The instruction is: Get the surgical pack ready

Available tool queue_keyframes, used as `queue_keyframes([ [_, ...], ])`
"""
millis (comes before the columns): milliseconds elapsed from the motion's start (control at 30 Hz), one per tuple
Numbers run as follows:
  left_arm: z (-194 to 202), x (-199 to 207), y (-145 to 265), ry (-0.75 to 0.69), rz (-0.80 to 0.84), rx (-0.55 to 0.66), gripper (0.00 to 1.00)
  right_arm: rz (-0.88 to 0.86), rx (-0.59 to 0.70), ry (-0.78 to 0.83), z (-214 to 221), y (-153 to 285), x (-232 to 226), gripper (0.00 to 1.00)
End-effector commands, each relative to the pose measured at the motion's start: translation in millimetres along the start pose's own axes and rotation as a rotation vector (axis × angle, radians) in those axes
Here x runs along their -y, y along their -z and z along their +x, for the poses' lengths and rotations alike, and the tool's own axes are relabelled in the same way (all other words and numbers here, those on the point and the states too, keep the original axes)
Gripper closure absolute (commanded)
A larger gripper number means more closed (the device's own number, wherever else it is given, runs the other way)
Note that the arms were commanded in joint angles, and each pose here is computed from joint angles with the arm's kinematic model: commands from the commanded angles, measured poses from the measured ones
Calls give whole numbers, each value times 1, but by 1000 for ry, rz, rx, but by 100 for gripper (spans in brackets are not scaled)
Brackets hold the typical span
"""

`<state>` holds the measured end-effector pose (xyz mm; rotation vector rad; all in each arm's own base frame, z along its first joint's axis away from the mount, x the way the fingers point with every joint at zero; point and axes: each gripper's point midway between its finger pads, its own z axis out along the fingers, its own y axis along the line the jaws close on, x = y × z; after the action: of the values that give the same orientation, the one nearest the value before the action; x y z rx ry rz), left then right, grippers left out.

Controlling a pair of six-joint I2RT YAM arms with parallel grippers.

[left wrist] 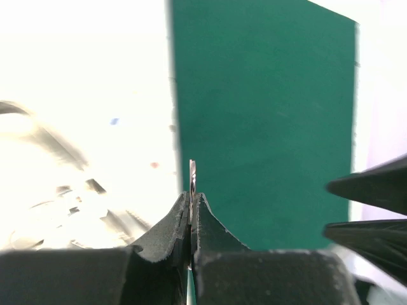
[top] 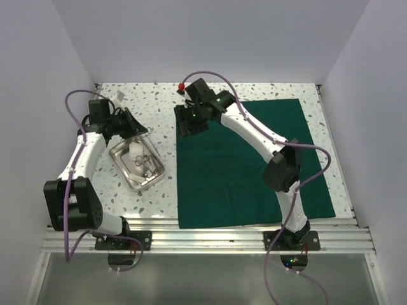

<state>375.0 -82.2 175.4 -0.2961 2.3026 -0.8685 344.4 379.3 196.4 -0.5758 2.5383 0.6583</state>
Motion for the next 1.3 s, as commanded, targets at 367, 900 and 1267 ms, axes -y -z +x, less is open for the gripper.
queue_keyframes([
  [367, 16, -99, 36, 8, -397, -8, 100, -137, -109, 51, 19, -83, -43, 29],
  [900, 21, -119, 37, 29, -471, 16, 46, -186, -129, 115, 45, -159, -80, 31],
  [1267, 22, -104, 46, 29, -428, 59, 45, -93, -105, 86, 52, -193, -65, 55],
])
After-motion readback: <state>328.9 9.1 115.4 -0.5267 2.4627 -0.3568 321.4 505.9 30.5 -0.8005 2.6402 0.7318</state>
